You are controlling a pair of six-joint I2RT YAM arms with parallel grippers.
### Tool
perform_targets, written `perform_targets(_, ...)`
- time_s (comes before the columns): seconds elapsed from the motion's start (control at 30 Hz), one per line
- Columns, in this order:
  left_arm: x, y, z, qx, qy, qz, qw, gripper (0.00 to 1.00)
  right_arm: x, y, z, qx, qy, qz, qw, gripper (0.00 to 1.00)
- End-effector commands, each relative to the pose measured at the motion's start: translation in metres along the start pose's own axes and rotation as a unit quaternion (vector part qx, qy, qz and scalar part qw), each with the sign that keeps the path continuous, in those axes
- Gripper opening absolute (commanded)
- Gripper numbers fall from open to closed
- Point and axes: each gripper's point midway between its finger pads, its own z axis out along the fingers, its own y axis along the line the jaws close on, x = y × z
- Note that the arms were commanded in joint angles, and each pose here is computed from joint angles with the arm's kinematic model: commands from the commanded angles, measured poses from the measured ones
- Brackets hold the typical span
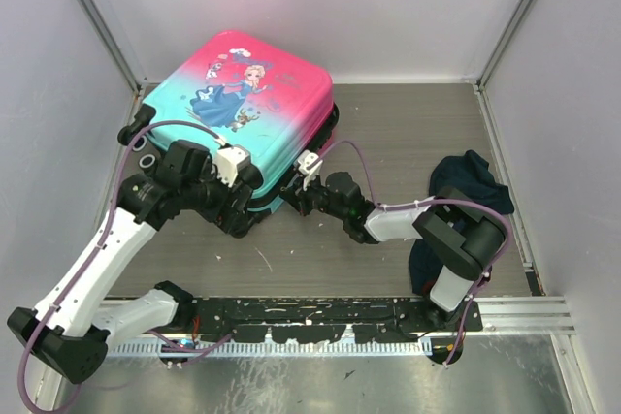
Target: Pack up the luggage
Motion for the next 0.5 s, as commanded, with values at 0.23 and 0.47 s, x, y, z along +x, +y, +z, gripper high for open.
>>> perform_targets(0.23, -0.056, 0.012, -0.05, -0.041, -0.13, 0.081, 0.987, 0.9, -0.057, -0.009, 0.0, 0.016, -0.082, -0.022, 0.996, 0.01)
perform_targets(0.47, -0.045, 0.04, -0.036, -0.107, -0.076, 0.024, 0.991, 0.91, -0.058, -0.018, -0.001, 0.026, -0.089, -0.025, 0.995, 0.01)
